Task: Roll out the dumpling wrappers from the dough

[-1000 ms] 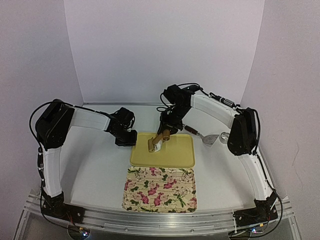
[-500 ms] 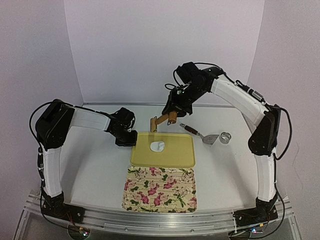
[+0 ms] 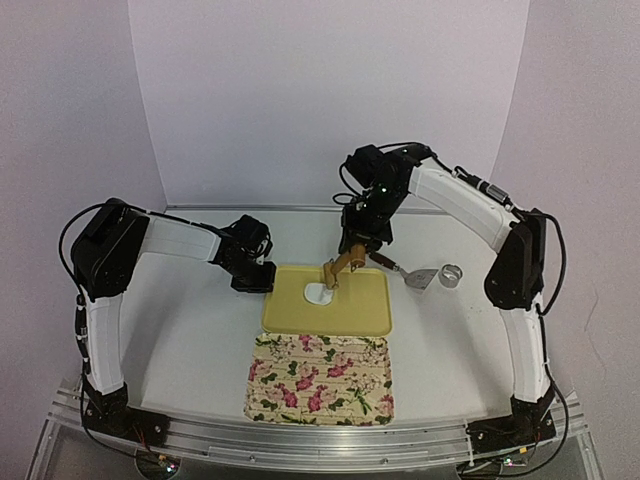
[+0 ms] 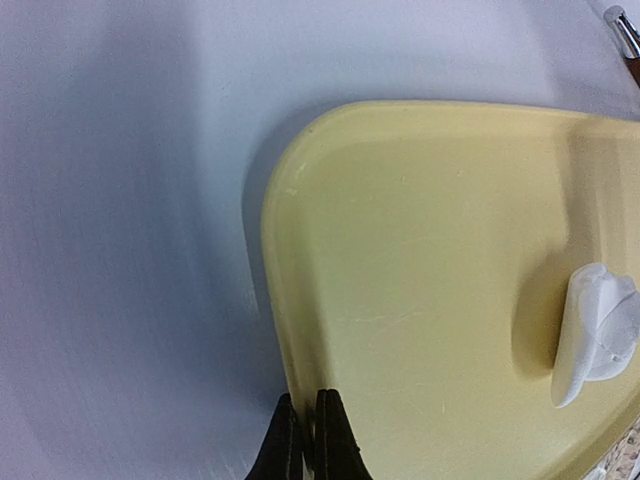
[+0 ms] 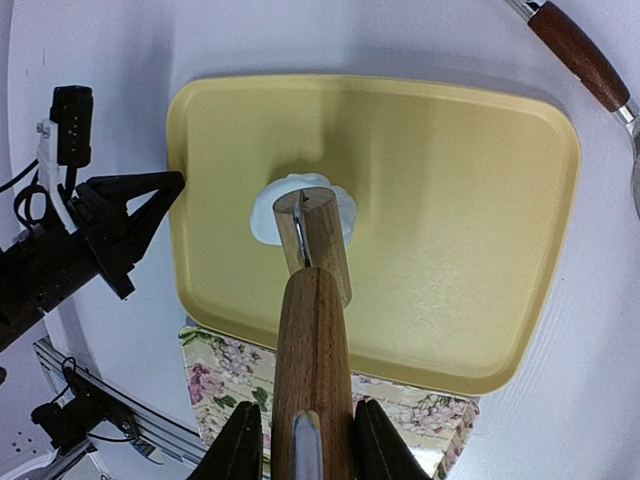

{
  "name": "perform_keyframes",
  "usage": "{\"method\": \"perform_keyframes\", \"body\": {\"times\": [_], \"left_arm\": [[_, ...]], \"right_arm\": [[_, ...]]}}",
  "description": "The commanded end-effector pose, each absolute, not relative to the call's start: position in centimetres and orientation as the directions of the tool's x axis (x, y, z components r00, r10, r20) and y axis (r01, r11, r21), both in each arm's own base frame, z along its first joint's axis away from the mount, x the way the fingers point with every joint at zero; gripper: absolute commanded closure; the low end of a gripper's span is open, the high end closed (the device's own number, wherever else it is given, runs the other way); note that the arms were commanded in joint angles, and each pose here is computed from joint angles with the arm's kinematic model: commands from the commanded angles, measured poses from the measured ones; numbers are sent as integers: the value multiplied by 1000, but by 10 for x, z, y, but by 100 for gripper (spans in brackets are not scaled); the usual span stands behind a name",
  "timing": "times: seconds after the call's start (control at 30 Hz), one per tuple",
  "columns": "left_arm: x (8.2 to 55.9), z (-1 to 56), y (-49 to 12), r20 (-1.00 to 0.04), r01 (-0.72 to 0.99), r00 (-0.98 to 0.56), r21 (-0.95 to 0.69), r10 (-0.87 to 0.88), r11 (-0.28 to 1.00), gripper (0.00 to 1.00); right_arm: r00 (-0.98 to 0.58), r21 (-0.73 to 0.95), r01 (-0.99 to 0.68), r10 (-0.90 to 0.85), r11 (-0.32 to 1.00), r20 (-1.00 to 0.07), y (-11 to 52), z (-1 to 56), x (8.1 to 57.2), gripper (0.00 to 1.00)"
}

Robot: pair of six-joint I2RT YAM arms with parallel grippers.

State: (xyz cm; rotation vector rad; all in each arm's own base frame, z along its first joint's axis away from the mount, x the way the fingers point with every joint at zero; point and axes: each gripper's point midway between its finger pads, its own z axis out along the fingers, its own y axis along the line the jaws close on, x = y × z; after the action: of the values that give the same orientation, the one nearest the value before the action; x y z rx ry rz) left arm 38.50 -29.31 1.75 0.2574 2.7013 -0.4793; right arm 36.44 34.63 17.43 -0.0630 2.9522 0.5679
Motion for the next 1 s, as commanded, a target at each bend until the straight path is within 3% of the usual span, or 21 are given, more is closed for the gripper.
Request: {"method": "perform_keyframes", "body": {"times": [0.0, 0.97], "left_arm": [[367, 13, -305, -360, 303, -916, -321, 181, 897, 100], [364, 11, -309, -346, 295, -921, -317, 180, 901, 100]], "right_arm": [[-985, 340, -107, -53, 934, -165, 346, 180, 364, 100], [-987, 285, -144, -118, 948, -109, 356, 136, 364, 100]]}}
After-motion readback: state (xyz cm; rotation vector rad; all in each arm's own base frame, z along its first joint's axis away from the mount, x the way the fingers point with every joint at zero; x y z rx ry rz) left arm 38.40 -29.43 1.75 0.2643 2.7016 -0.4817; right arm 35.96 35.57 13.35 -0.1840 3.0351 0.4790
